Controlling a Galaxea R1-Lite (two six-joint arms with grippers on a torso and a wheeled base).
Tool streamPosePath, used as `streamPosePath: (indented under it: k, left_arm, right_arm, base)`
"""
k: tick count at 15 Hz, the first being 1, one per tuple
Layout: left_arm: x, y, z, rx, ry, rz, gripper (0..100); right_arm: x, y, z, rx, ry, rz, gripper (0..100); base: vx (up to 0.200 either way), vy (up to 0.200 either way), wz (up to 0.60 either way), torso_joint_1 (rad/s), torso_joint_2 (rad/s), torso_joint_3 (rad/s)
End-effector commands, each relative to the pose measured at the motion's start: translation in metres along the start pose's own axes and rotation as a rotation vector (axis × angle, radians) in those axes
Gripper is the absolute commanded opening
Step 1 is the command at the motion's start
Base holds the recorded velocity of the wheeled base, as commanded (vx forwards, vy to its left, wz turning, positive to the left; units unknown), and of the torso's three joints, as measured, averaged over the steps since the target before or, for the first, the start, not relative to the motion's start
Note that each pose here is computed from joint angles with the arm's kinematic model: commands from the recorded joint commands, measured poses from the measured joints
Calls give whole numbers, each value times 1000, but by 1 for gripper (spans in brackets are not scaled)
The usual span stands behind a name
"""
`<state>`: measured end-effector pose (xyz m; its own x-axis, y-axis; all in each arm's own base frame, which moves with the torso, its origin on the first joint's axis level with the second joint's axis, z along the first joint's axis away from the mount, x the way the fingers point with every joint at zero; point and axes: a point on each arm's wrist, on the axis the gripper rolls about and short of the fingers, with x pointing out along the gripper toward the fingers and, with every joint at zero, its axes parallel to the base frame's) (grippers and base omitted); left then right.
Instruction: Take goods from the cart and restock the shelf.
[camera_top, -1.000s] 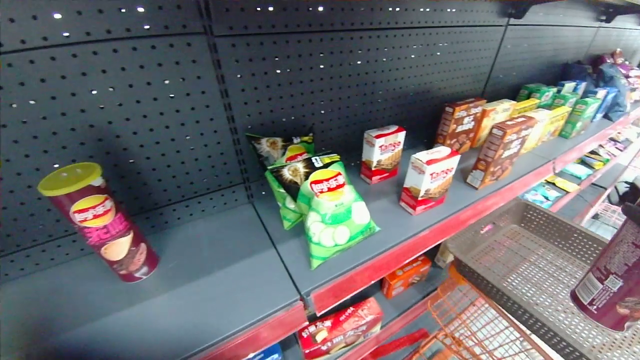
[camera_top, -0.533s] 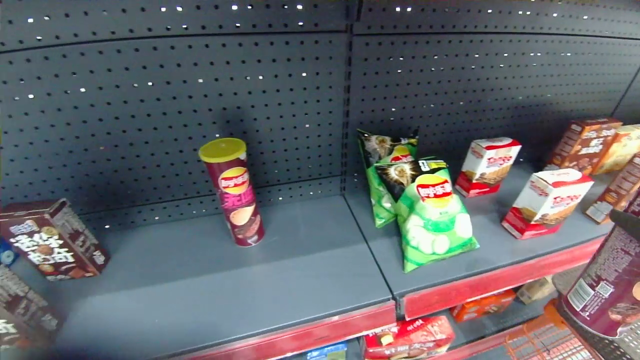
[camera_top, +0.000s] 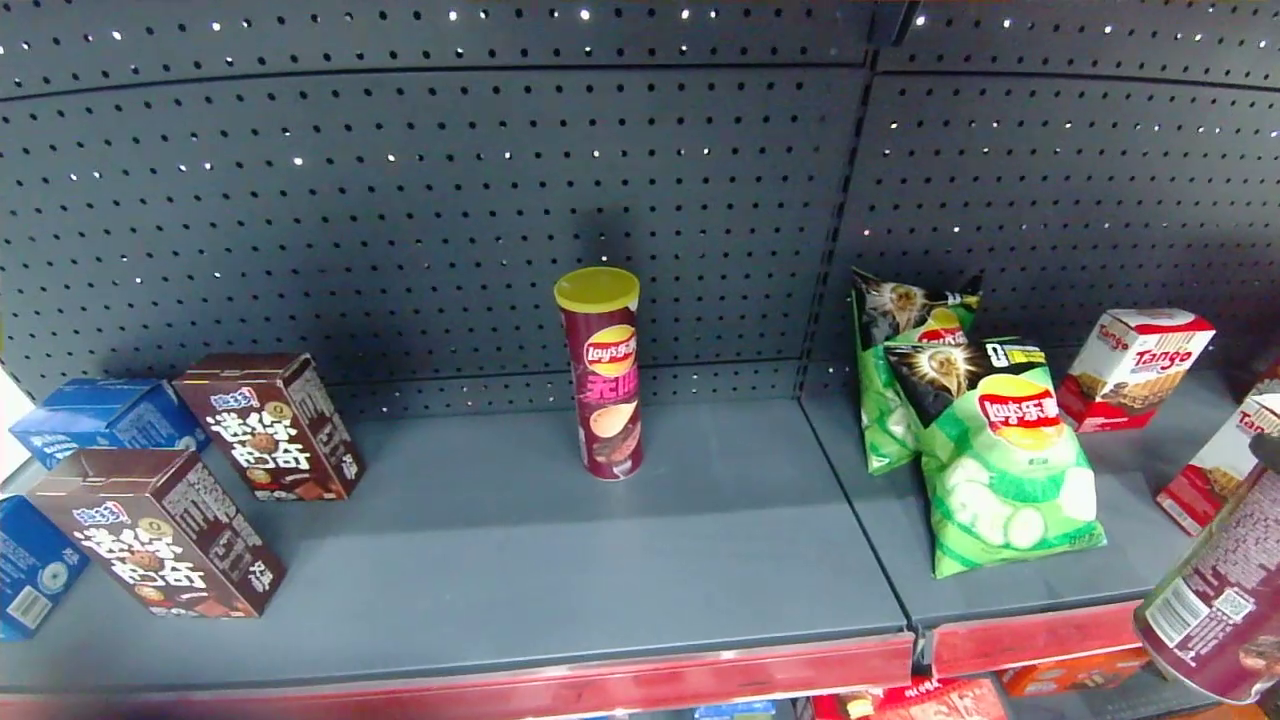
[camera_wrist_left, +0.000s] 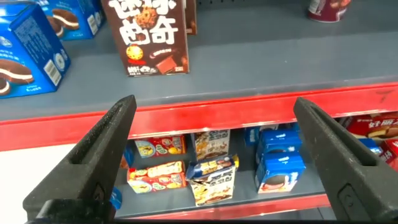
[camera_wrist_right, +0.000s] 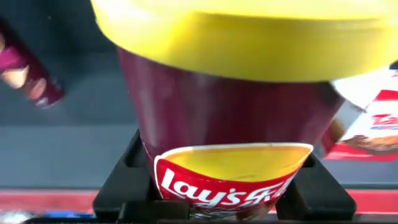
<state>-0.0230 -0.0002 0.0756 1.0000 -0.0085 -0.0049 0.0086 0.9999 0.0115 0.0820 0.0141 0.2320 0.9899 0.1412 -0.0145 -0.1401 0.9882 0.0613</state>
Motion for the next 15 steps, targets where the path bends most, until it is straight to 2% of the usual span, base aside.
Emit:
streamPosePath:
  k: [1,4,7,15]
  left_arm:
    - [0,0,0,-1,0,-1,100]
    - [0,0,0,-1,0,-1,100]
    - [0,0,0,1,0,1,100]
    - [0,0,0,-1,0,1,100]
  right_arm:
    - [-19,2,-1,5,-48,46,0]
    - [-26,4,-5,6,-57,132,0]
    - [-21,9,7,14,-73,226,0]
    - [-16,18,8,18,-62,331,0]
  base:
    - [0,0,0,0,0,0]
    - [0,0,0,0,0,0]
    - [0,0,0,0,0,0]
    - [0,0,0,0,0,0]
